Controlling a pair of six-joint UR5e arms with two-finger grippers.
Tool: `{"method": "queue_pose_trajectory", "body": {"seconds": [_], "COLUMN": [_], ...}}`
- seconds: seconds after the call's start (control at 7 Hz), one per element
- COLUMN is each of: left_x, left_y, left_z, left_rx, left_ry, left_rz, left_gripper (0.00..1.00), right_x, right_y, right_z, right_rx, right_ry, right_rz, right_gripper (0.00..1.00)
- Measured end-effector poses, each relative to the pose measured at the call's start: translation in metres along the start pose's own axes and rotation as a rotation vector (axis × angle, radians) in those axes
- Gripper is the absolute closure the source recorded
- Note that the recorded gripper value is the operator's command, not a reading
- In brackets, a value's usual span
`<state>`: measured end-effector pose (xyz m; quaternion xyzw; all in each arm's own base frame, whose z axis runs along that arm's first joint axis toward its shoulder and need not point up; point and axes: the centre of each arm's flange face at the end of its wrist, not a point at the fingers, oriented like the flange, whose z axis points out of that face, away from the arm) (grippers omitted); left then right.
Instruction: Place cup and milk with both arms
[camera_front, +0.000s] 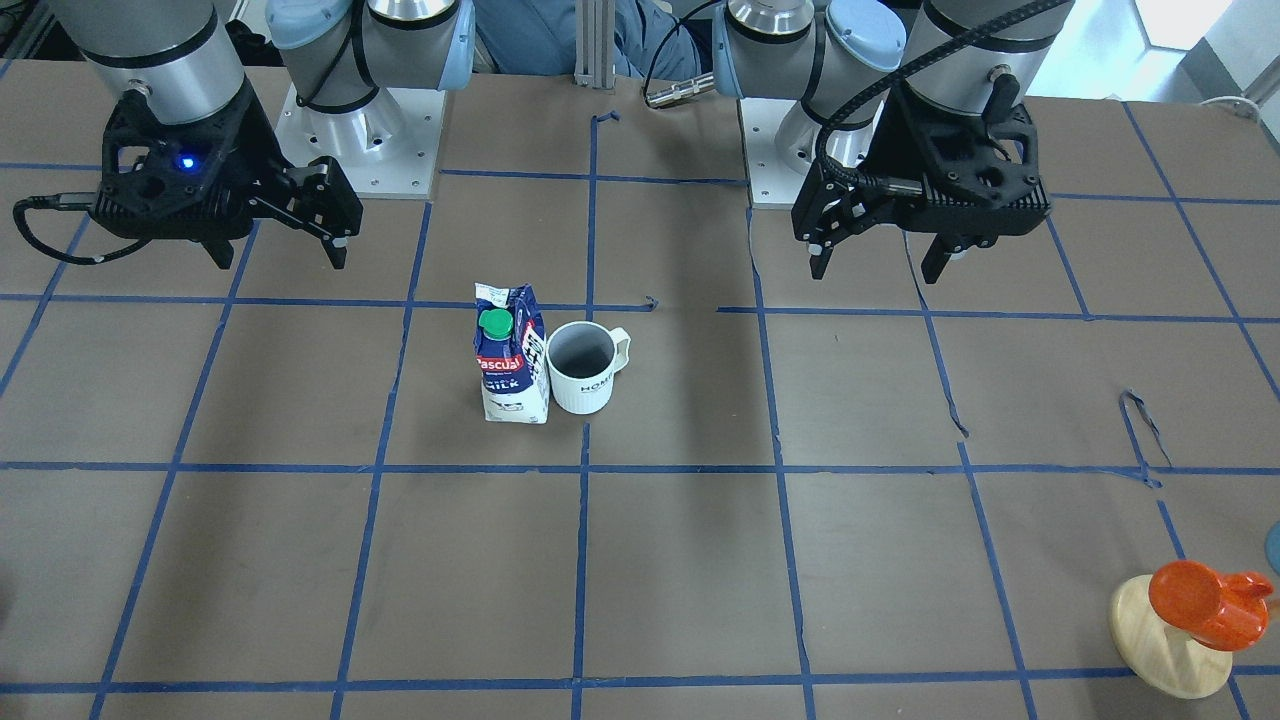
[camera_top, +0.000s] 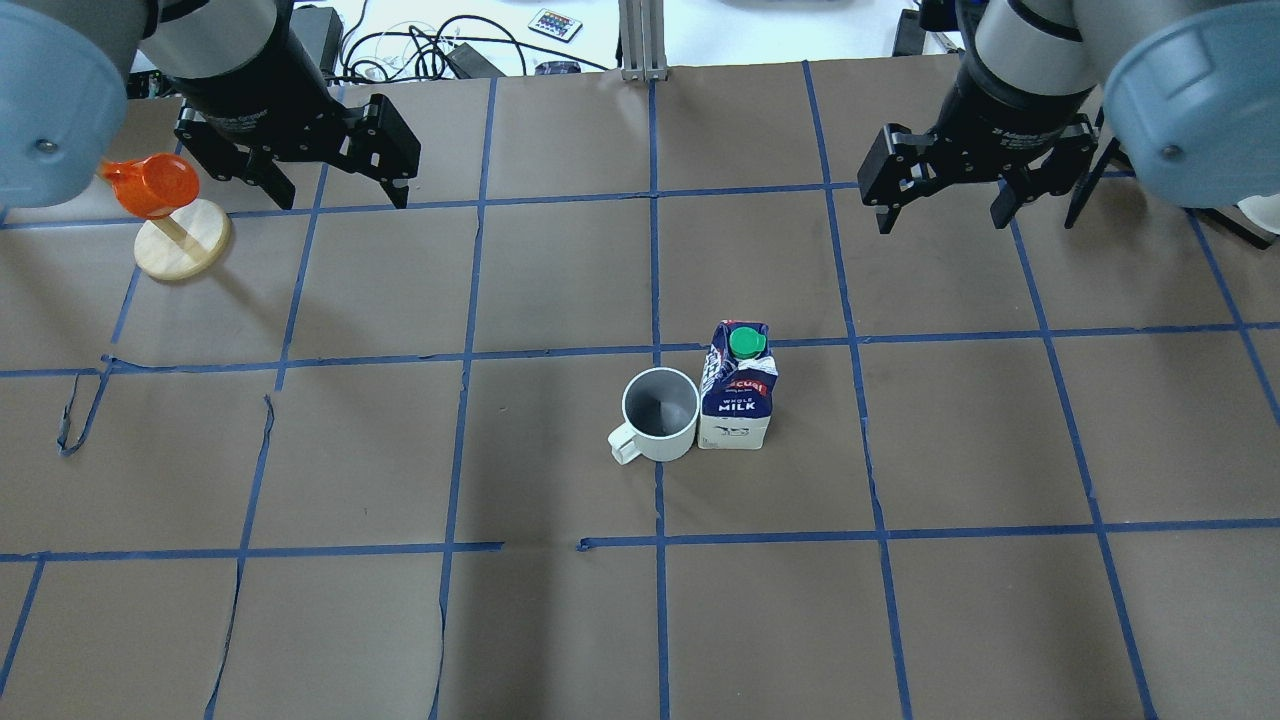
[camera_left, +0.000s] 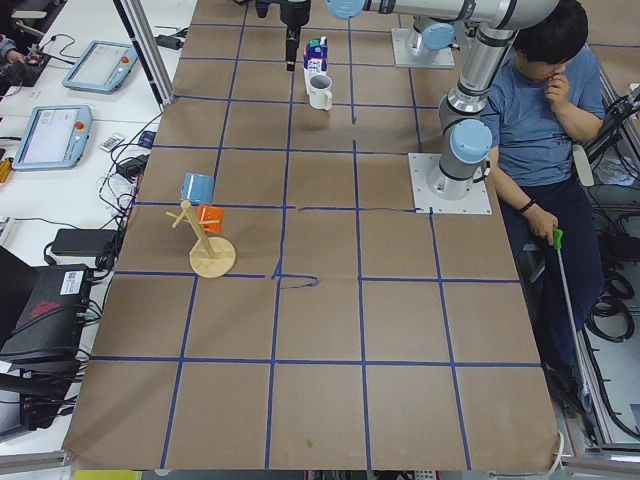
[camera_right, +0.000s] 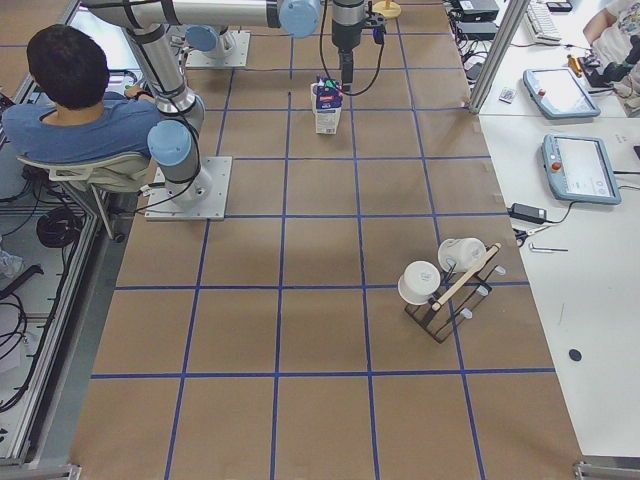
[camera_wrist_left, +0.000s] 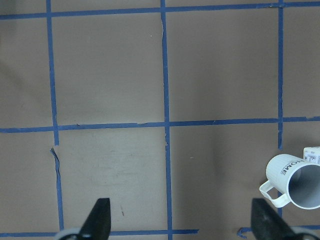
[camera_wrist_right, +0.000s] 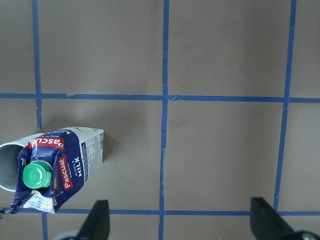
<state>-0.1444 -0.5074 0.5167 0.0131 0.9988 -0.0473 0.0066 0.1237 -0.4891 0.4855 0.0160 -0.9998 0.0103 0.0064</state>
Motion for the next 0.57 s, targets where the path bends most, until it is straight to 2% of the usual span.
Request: {"method": "queue_pose_trajectory", "body": {"seconds": [0.57], "left_x": [-0.0001], "left_y": [0.0003], "left_z": [0.0000], "left_rx": [0.000], "left_ry": [-0.001], "left_rz": [0.000], "left_gripper": [0.00], "right_x": [0.0010], "right_y": [0.0015], "right_z": [0.0012], "right_rx": [-0.007], "right_ry": [0.000], "right_rz": [-0.004], "right_gripper": [0.00]}}
